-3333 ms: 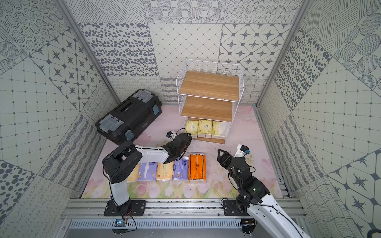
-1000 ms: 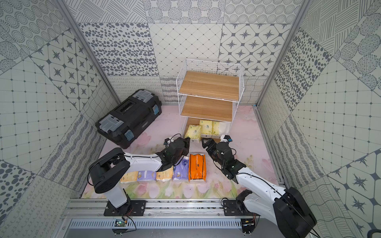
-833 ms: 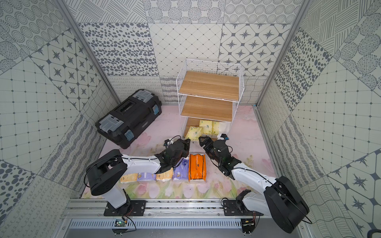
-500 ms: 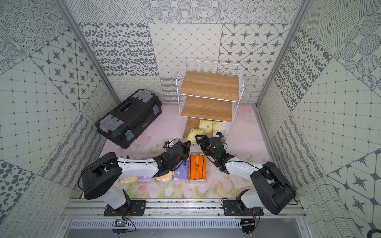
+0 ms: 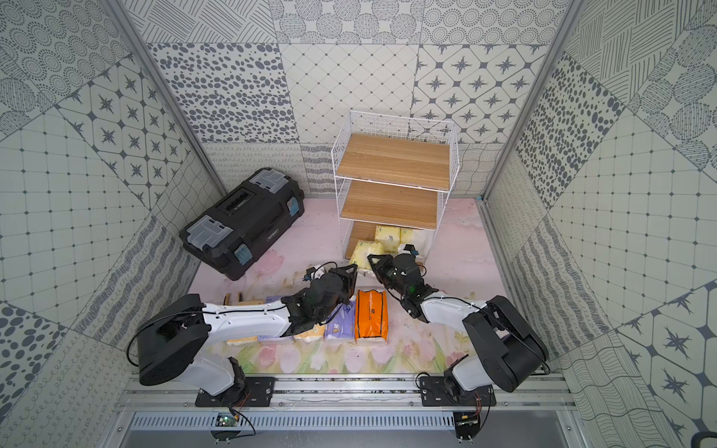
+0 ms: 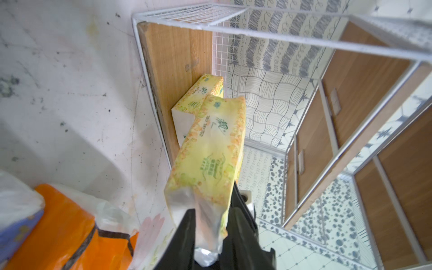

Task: Remove the tissue boxes from the shelf
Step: Pick up a box of tissues from the shelf, then place the box of tissues at the center of the board, then adjust the box of tissues at the center of the board.

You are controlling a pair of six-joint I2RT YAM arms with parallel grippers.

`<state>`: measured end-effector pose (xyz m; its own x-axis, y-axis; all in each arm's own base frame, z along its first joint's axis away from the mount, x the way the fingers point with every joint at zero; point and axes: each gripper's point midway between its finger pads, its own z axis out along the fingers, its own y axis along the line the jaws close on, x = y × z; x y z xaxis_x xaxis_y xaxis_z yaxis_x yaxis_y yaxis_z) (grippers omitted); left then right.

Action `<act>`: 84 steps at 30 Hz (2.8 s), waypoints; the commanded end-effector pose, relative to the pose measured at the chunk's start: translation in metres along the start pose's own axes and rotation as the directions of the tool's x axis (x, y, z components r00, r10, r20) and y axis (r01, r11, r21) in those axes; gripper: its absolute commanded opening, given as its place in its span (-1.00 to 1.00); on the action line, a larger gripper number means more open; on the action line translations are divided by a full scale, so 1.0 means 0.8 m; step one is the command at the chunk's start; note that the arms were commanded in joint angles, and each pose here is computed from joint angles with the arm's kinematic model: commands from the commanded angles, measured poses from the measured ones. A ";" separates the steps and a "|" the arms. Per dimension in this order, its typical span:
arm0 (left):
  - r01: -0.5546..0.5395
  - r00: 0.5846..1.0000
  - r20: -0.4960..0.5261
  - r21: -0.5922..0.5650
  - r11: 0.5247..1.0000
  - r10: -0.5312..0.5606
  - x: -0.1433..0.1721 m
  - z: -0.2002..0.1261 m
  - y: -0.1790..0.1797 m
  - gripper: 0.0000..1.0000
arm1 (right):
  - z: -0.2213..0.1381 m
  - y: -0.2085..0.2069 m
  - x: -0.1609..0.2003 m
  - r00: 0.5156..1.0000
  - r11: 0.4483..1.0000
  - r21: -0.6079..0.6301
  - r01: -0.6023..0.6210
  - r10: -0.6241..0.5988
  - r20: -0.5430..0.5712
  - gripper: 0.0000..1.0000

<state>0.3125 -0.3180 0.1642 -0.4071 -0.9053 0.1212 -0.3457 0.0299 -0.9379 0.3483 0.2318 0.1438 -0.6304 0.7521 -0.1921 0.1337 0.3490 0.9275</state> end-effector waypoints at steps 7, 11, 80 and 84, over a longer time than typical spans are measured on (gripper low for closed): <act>-0.189 0.978 0.082 -0.060 0.980 0.194 -0.031 -0.032 -0.007 0.22 | -0.050 0.027 -0.008 0.992 0.991 -0.044 0.127 -0.126 0.016 -0.60; -0.268 0.953 0.121 -0.083 0.960 0.276 -0.051 -0.049 -0.004 0.26 | -0.080 0.019 0.001 0.976 0.976 -0.006 0.217 -0.217 -0.019 -0.59; -0.653 0.744 -0.236 -0.061 0.755 0.625 0.001 0.036 0.044 0.16 | -0.181 -0.150 0.044 0.914 0.831 0.409 0.378 -0.263 -0.310 0.41; -0.666 0.732 -0.235 -0.049 0.744 0.640 0.006 0.049 0.044 0.16 | -0.177 -0.150 0.049 0.915 0.844 0.397 0.361 -0.237 -0.327 0.39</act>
<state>0.3225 -0.3174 0.1075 -0.7034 -0.5898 -0.3967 -0.1280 0.6541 -0.7455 0.1907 0.1217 0.0586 -0.8533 0.4292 -0.2962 0.2466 0.8325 0.4961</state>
